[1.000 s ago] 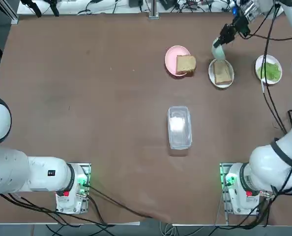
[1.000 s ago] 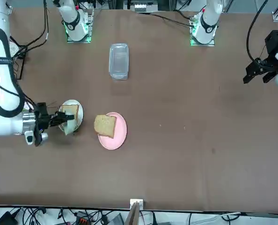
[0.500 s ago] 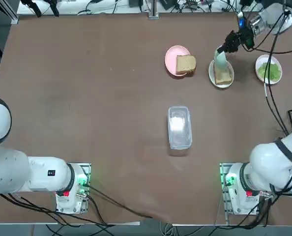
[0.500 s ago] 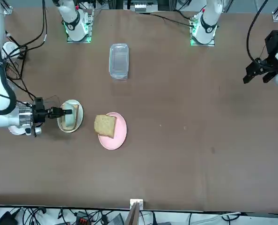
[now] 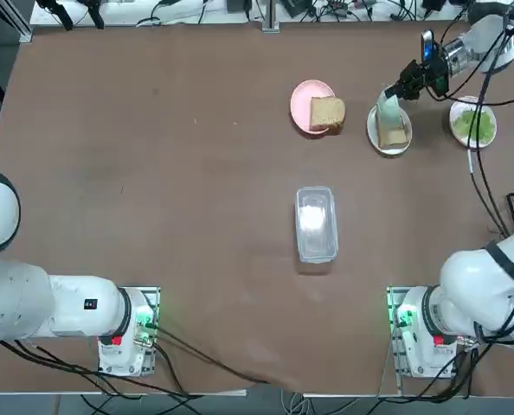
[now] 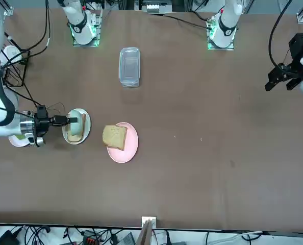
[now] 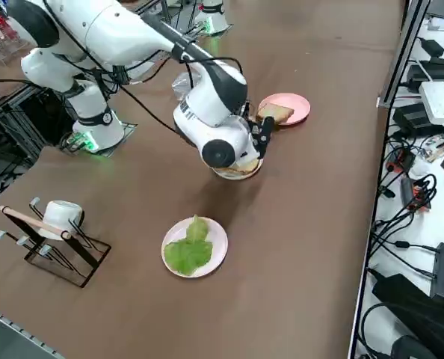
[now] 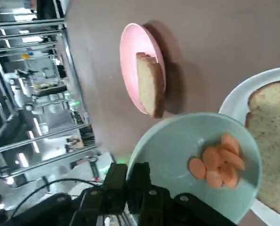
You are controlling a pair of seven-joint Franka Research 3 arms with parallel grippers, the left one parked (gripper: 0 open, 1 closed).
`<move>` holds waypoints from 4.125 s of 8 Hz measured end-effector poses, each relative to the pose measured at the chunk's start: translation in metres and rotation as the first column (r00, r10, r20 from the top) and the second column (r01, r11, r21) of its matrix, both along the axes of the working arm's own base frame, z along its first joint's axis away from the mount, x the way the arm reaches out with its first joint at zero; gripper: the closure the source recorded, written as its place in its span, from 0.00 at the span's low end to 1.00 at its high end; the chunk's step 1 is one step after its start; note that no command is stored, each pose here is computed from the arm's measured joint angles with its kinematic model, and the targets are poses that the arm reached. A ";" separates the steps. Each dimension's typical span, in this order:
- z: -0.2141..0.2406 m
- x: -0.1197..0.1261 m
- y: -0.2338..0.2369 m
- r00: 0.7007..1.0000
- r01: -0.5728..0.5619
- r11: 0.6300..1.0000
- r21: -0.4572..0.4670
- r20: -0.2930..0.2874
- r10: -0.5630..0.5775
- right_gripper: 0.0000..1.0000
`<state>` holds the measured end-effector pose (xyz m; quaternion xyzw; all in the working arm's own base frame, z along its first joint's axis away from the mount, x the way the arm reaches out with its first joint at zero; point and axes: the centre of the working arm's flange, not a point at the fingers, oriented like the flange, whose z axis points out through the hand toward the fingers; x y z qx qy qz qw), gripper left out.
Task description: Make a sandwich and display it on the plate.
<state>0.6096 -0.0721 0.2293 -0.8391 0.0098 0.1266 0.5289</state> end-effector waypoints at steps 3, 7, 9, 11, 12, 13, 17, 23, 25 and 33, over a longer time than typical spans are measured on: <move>-0.010 -0.007 -0.015 1.000 0.017 0.998 0.065 -0.006 -0.017 0.96; -0.039 -0.016 -0.025 0.999 0.038 0.987 0.158 0.006 -0.039 0.96; -0.035 -0.017 -0.034 0.999 0.041 0.984 0.171 0.010 -0.044 0.96; -0.036 -0.018 -0.042 0.997 0.060 0.977 0.206 0.028 -0.067 0.96; -0.039 -0.020 -0.045 0.996 0.067 0.969 0.238 0.038 -0.078 0.96; -0.045 -0.023 -0.049 0.995 0.076 0.962 0.261 0.041 -0.090 0.96; -0.050 -0.029 -0.060 0.993 0.075 0.952 0.297 0.063 -0.098 0.96; -0.058 -0.035 -0.074 0.987 0.074 0.940 0.332 0.111 -0.116 0.96; -0.061 -0.034 -0.075 0.985 0.070 0.935 0.347 0.122 -0.119 0.96; -0.061 -0.036 -0.080 0.975 0.063 0.904 0.424 0.169 -0.147 0.96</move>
